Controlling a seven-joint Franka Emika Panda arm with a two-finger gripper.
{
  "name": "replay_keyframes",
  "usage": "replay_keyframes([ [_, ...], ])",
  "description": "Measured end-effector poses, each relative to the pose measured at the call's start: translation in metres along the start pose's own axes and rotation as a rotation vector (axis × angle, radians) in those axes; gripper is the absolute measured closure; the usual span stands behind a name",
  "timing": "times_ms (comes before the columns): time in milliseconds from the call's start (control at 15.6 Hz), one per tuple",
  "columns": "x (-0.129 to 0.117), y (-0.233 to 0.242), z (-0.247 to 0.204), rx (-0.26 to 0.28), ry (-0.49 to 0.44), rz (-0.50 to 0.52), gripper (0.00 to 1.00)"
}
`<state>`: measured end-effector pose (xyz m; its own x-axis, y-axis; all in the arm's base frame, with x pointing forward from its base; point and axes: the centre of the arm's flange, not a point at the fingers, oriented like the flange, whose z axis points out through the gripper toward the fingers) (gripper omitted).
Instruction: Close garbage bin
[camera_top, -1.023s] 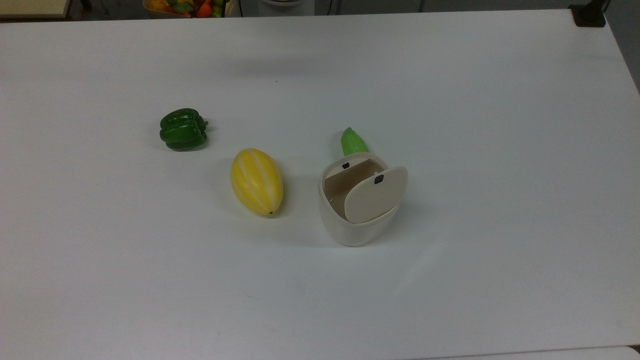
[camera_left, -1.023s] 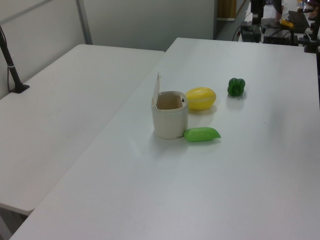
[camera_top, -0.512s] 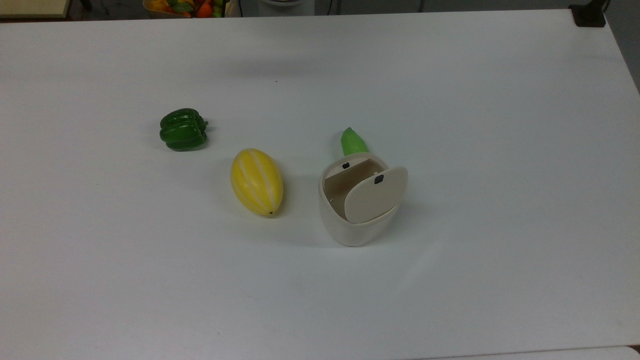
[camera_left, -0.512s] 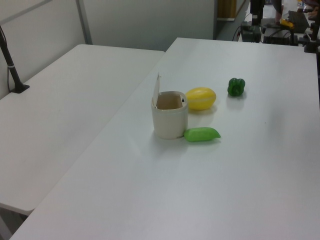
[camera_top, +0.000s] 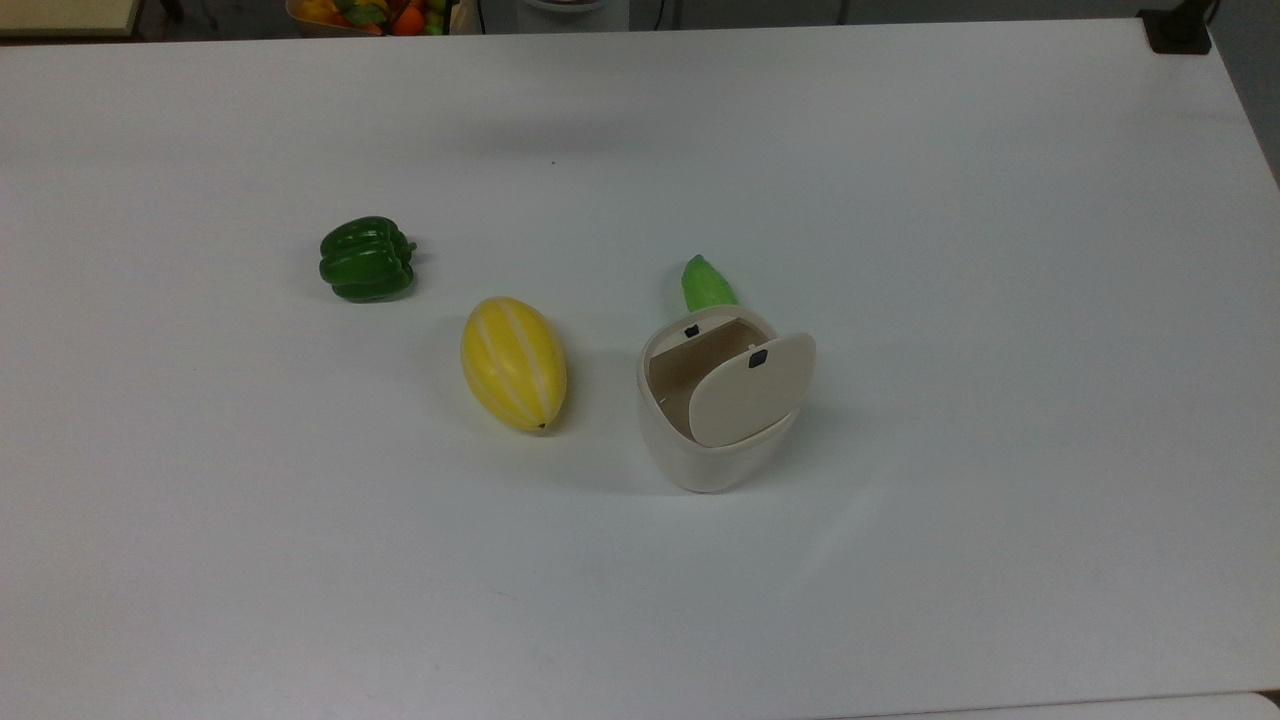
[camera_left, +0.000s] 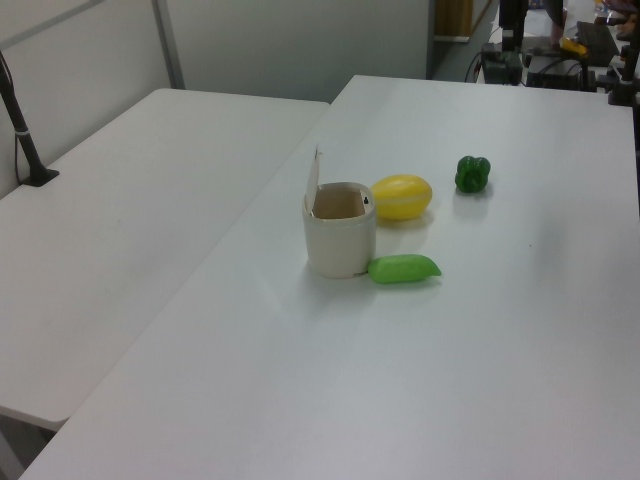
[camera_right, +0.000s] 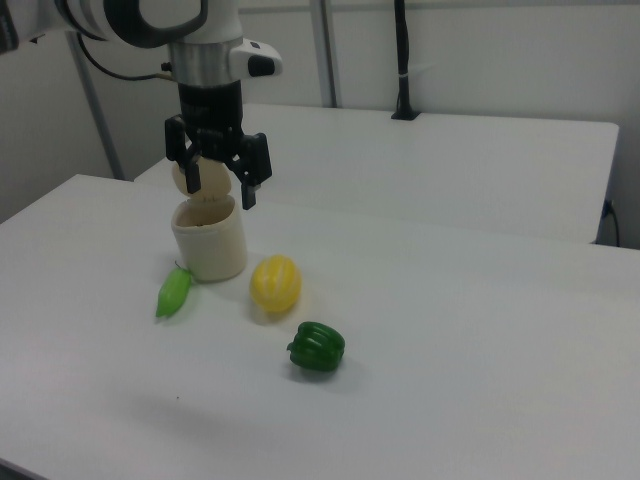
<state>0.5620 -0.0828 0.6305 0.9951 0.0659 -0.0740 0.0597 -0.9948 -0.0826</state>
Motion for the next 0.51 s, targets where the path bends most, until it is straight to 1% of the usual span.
replay_keyframes([
  [192,0.0008,0.0000,-0.0004,-0.001,0.006,0.000,0.01],
  [320,0.0013,-0.0007,0.0002,-0.001,0.005,-0.002,0.05],
  [448,0.0018,-0.0017,0.0007,-0.001,0.004,-0.004,0.22],
  [512,0.0021,-0.0022,0.0011,-0.001,0.003,-0.005,0.34],
])
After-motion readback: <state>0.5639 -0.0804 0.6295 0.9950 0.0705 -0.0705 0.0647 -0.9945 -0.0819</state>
